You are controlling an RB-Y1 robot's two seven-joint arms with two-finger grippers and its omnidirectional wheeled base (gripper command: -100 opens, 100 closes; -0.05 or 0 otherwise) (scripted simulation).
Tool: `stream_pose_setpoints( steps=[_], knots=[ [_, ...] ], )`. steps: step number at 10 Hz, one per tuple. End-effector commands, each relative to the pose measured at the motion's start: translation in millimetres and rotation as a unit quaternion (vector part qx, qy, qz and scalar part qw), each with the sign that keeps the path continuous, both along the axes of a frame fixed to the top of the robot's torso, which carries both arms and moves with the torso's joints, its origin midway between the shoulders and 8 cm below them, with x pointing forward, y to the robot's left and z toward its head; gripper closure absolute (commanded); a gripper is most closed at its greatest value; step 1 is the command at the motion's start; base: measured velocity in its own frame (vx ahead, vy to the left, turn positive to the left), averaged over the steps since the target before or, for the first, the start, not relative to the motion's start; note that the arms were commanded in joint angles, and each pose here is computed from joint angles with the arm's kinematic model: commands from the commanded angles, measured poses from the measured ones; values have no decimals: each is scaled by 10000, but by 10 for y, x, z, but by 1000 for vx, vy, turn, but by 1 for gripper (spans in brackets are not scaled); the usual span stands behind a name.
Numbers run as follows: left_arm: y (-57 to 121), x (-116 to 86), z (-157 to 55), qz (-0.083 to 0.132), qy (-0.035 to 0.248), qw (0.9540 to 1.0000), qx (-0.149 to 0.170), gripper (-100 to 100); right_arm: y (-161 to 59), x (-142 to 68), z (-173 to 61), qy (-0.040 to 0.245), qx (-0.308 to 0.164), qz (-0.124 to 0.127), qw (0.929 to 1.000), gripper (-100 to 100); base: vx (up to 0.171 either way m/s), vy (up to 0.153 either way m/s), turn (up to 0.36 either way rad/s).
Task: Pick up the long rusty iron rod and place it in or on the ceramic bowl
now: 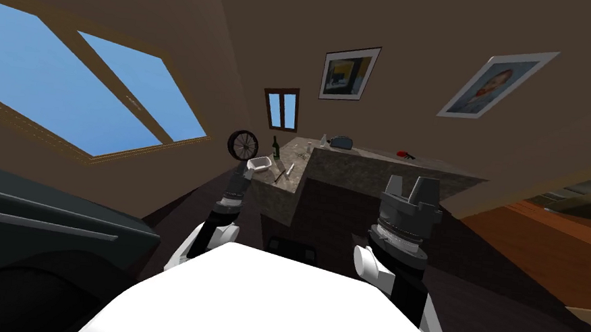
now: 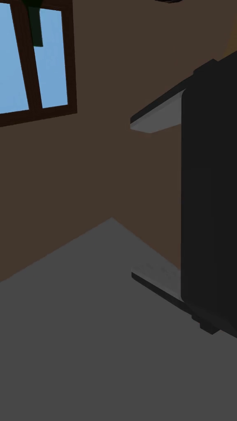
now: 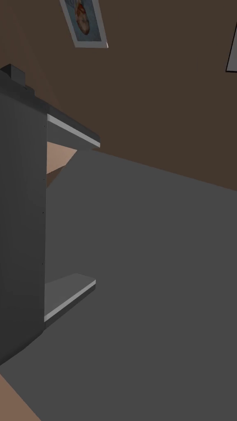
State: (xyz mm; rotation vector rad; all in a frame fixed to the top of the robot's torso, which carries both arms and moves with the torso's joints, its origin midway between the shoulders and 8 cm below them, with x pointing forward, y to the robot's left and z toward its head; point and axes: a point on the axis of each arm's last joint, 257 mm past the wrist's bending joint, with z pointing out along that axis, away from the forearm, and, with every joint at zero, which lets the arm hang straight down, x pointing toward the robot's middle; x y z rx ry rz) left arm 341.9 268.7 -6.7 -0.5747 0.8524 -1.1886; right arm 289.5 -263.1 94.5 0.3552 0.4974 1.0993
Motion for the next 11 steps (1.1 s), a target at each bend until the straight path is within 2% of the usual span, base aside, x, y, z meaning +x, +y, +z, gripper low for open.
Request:
stream_pose_setpoints(
  steps=[1, 2, 3, 5, 6, 8, 9, 11],
  knots=[
    [99, 27, -163, 141, 356, 9989, 287, -100, 0, 0, 0, 0, 0, 0, 10000, 0, -152, -53, -181],
    [177, 50, -278, 230, 595, 9969, 454, -100, 0, 0, 0, 0, 0, 0, 10000, 0, -147, -56, -241],
    [174, 51, -279, 226, 597, 9968, 472, -100, 0, 0, 0, 0, 0, 0, 10000, 0, -93, -37, -69],
    [348, 84, -530, 380, 1104, 9897, 832, -100, 0, 0, 0, 0, 0, 0, 10000, 0, -96, -35, -193],
    [351, 90, -544, 395, 1134, 9890, 861, -100, 0, 0, 0, 0, 0, 0, 10000, 0, -83, -39, -117],
    [565, 98, -822, 554, 1674, 9770, 1196, -100, 0, 0, 0, 0, 0, 0, 10000, 0, -95, -41, -241],
    [565, 109, -851, 554, 1735, 9750, 1273, -100, 0, 0, 0, 0, 0, 0, 10000, 0, -74, -27, -107],
    [812, 83, -1150, 714, 2296, 9573, 1604, -100, 0, 0, 0, 1, 0, 0, 10000, 0, -63, -48, -257]
  ],
)
